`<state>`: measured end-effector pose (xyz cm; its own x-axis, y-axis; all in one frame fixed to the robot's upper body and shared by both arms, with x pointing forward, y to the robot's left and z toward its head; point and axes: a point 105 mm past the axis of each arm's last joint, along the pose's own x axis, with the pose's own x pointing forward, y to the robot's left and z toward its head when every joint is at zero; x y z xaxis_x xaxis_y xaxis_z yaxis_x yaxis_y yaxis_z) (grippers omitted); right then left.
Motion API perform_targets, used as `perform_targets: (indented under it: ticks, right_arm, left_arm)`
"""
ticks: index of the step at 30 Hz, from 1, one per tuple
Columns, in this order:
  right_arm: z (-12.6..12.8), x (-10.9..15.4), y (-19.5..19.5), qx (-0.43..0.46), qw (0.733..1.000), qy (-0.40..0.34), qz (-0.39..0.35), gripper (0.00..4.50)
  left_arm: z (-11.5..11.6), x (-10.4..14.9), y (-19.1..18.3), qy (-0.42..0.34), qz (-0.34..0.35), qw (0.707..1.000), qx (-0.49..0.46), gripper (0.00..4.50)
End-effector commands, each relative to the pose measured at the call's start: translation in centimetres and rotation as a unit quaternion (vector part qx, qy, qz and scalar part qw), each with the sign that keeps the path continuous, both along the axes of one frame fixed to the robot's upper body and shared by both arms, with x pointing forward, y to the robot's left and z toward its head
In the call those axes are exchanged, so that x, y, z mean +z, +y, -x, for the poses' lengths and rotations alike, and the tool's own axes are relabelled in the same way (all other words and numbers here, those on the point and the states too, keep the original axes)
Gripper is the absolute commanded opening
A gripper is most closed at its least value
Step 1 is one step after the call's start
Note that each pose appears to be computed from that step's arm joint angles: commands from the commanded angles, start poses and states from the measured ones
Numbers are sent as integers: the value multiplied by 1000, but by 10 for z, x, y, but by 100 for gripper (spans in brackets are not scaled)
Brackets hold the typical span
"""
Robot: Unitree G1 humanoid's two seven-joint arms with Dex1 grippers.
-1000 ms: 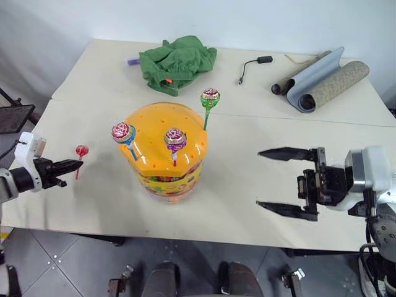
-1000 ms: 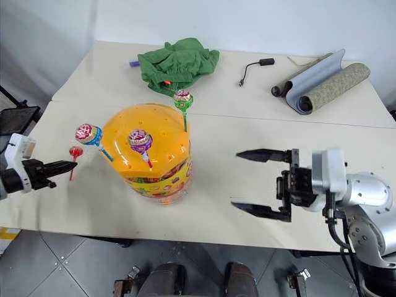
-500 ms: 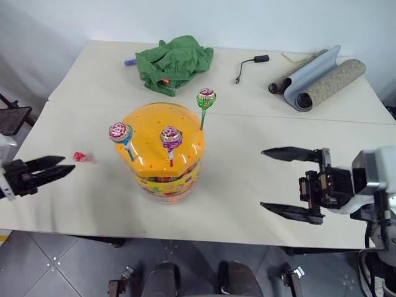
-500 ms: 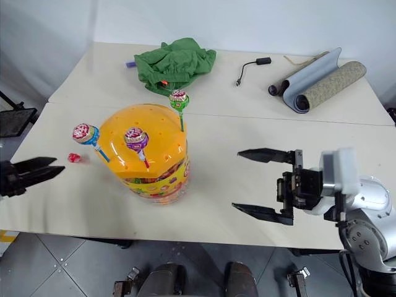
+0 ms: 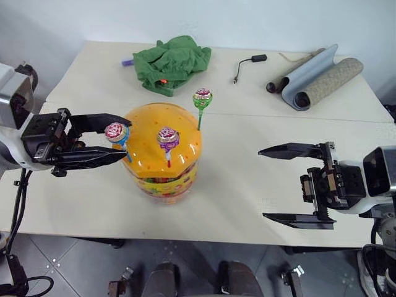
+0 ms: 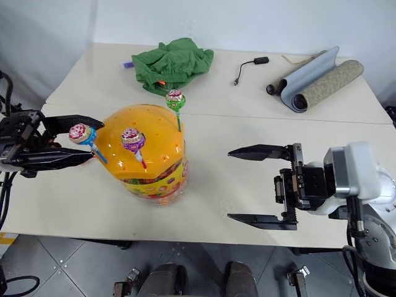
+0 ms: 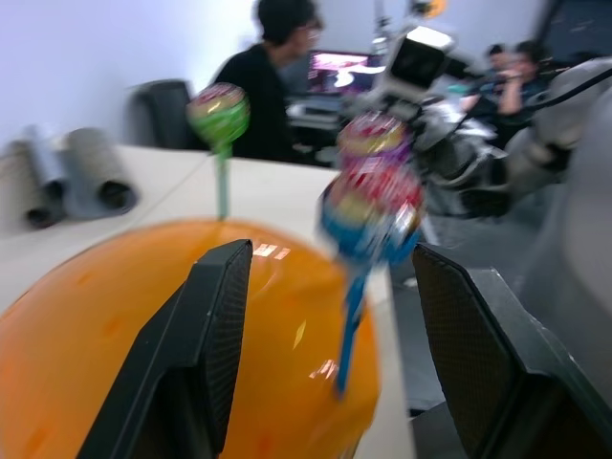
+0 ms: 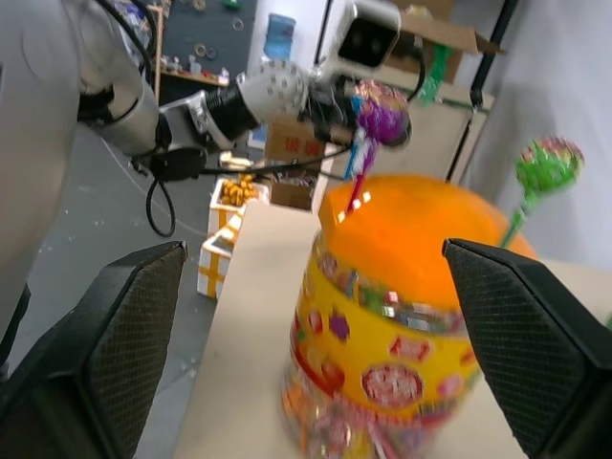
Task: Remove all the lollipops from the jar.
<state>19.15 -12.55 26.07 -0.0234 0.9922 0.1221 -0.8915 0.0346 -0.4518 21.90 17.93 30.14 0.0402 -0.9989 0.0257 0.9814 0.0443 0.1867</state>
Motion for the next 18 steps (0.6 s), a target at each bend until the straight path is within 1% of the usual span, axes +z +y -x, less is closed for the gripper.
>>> perform_targets:
  ticks: [1, 4, 5, 9, 11, 12, 13, 15, 16, 18]
  right_arm:
    - [1, 3, 0, 4, 1000, -20, 1, 450]
    - [-3, 4, 0, 0, 1000, -28, -2, 450]
    - [-3, 5, 0, -2, 1000, -29, -3, 450]
    - [-5, 5, 0, -4, 1000, -31, -4, 450]
    - [-6, 4, -1, -5, 999, -32, -3, 450]
    - [-7, 4, 0, -6, 999, -32, -4, 450]
    - [-8, 3, 0, -6, 999, -33, -4, 450]
    - [-9, 5, 0, -6, 999, -33, -9, 450]
    - [-9, 5, 0, -6, 999, -33, -11, 450]
    - [-12, 17, -1, -15, 998, -22, -57, 450]
  left_arm:
    - [8, 3, -8, -4, -10, 1000, -24, 282]
    - [1, -2, -8, 5, -9, 1000, -14, 228]
    - [1, -3, -7, 7, -12, 1000, -12, 203]
    - [-4, -10, -1, 11, -30, 999, 7, 74]
    - [-5, -17, 3, 16, -49, 999, 14, 16]
    - [-5, -16, 3, 17, -43, 999, 15, 5]
    - [-6, -16, 3, 17, -37, 999, 14, 5]
    - [-10, 3, 5, 5, 27, 999, 27, 5]
    - [-12, 9, 5, 2, 48, 998, 32, 5]
    - [-18, 28, 22, -5, 111, 991, 69, 5]
